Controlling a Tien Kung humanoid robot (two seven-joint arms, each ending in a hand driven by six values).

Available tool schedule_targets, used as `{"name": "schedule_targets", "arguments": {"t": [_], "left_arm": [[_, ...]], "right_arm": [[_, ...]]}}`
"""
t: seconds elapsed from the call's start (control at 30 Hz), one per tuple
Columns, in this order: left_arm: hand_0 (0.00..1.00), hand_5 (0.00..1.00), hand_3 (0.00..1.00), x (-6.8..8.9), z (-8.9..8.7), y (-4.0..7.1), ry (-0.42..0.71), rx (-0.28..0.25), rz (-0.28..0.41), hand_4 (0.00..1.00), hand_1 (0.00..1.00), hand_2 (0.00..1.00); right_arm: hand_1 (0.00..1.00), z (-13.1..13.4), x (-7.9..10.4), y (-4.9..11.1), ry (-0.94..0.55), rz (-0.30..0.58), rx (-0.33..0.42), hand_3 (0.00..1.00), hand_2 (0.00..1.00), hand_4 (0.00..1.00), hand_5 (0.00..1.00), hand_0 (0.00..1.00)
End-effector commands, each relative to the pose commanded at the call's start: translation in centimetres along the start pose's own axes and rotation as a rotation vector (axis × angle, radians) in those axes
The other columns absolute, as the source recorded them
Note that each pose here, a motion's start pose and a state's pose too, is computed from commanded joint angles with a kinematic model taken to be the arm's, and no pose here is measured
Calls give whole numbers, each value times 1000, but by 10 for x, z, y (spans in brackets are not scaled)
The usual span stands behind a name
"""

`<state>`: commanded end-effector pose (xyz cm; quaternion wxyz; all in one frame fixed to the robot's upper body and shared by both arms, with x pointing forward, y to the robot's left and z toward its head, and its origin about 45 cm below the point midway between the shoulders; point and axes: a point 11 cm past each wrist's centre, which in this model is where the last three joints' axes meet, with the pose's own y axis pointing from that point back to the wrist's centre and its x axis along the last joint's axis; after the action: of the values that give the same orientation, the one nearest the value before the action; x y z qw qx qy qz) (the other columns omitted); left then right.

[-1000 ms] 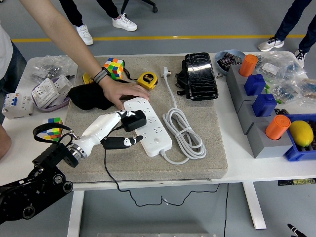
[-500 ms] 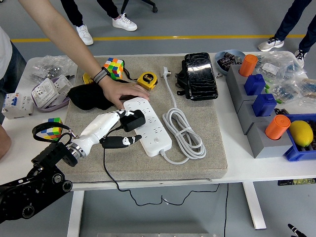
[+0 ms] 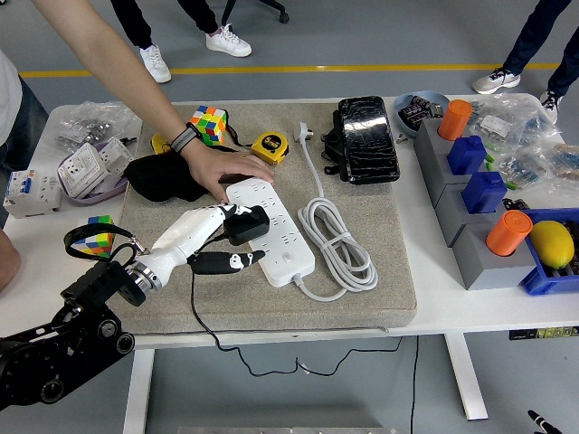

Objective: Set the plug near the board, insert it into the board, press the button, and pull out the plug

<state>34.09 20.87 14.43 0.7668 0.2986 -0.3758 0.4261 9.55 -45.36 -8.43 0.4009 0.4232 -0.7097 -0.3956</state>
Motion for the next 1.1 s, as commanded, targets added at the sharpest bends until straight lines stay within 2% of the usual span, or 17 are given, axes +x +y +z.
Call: {"name": "schedule_targets", "arguments": {"t": [0.63, 1.0, 1.03, 1.1], "left_arm": [[752, 616, 757, 6, -4, -1, 21, 26, 19, 840, 798, 803], [745, 618, 757, 23, 12, 0, 64, -4, 69, 842, 788, 801], [644, 618, 757, 24, 15, 0, 75, -9, 74, 844, 719, 759], [644, 618, 757, 28, 21, 1, 97, -17, 82, 844, 719, 759]], "right_arm": [[642, 1, 0, 0, -3, -1, 0, 553, 625, 974, 545, 569], [641, 1, -1, 0, -4, -2, 1, 553, 624, 973, 545, 569], [641, 1, -1, 0, -4, -2, 0, 553, 624, 973, 544, 569], [641, 2, -1, 0, -3, -1, -2, 553, 624, 973, 544, 569]]}}
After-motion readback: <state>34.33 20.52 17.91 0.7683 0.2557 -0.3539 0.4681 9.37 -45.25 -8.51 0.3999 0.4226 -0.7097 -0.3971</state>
